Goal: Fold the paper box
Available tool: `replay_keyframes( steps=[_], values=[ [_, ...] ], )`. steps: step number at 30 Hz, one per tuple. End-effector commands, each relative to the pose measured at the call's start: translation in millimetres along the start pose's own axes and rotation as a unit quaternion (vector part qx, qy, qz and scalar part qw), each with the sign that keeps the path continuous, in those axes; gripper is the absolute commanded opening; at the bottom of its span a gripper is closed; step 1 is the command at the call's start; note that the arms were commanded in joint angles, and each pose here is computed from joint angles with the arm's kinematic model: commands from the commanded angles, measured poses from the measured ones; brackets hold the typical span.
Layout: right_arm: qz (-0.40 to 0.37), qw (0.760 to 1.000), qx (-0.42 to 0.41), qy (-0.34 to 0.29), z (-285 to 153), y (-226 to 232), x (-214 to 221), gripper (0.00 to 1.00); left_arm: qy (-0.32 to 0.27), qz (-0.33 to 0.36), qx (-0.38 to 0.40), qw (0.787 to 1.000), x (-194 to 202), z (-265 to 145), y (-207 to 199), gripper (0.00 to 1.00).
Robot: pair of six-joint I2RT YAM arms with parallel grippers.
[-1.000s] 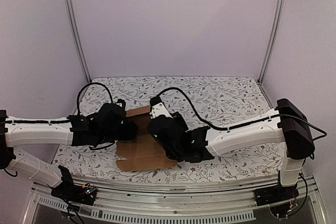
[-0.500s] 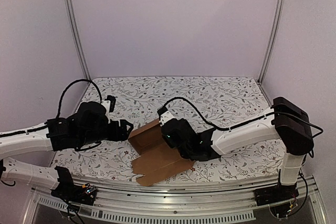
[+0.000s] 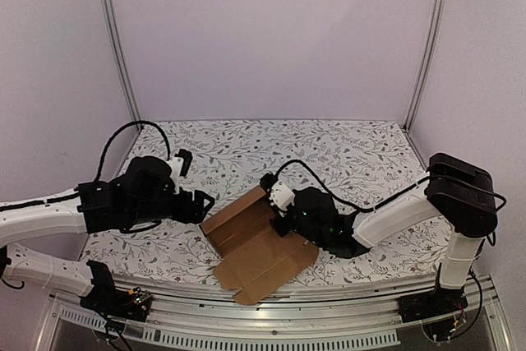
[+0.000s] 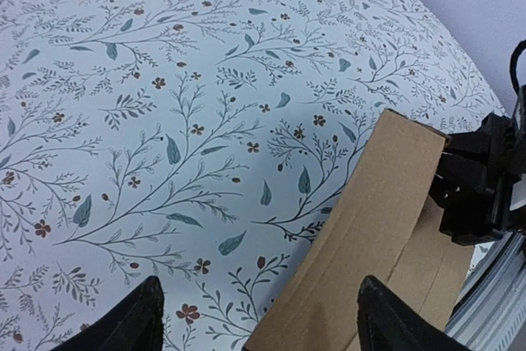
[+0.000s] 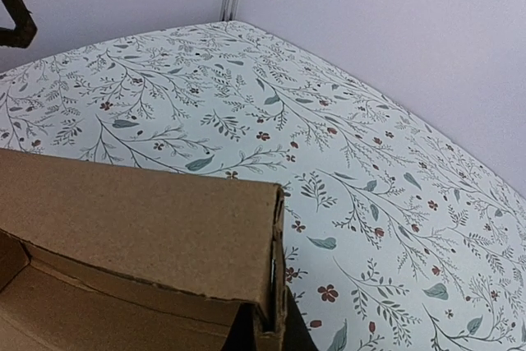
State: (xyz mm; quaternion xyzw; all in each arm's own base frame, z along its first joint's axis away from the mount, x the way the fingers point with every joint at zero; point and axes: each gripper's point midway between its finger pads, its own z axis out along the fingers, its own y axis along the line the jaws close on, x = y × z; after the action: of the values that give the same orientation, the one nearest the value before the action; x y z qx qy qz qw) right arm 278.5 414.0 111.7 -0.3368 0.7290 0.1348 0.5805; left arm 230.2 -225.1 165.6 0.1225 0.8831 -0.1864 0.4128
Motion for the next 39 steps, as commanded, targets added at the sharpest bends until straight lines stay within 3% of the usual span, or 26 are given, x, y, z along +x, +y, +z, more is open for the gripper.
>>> replay_keyframes(
  steps=[1,5,10,16,24,31,39],
  values=[
    [0.015,0.995,-0.042,-0.095,3,10,-28,0.00,-0.016,0.014,0.050,0.999,-24,12,-31,0.77],
    [0.020,0.993,-0.041,-0.107,12,11,-20,0.00,-0.019,0.015,0.070,0.997,-35,29,-49,0.72],
    [0.026,0.987,-0.038,-0.153,10,11,-17,0.00,-0.010,0.018,0.088,0.996,-39,52,-66,0.51],
    [0.028,0.989,-0.042,-0.141,20,14,6,0.00,0.003,0.017,0.102,0.995,-35,74,-78,0.22],
    [0.048,0.989,-0.045,-0.130,30,17,23,0.00,0.008,0.017,0.116,0.993,-29,97,-89,0.00],
    [0.069,0.990,-0.032,-0.120,36,14,37,0.00,0.031,0.017,0.112,0.993,-12,115,-88,0.00],
    [0.095,0.989,-0.022,-0.112,43,12,46,0.12,0.050,0.015,0.100,0.994,5,125,-82,0.00]
  ],
)
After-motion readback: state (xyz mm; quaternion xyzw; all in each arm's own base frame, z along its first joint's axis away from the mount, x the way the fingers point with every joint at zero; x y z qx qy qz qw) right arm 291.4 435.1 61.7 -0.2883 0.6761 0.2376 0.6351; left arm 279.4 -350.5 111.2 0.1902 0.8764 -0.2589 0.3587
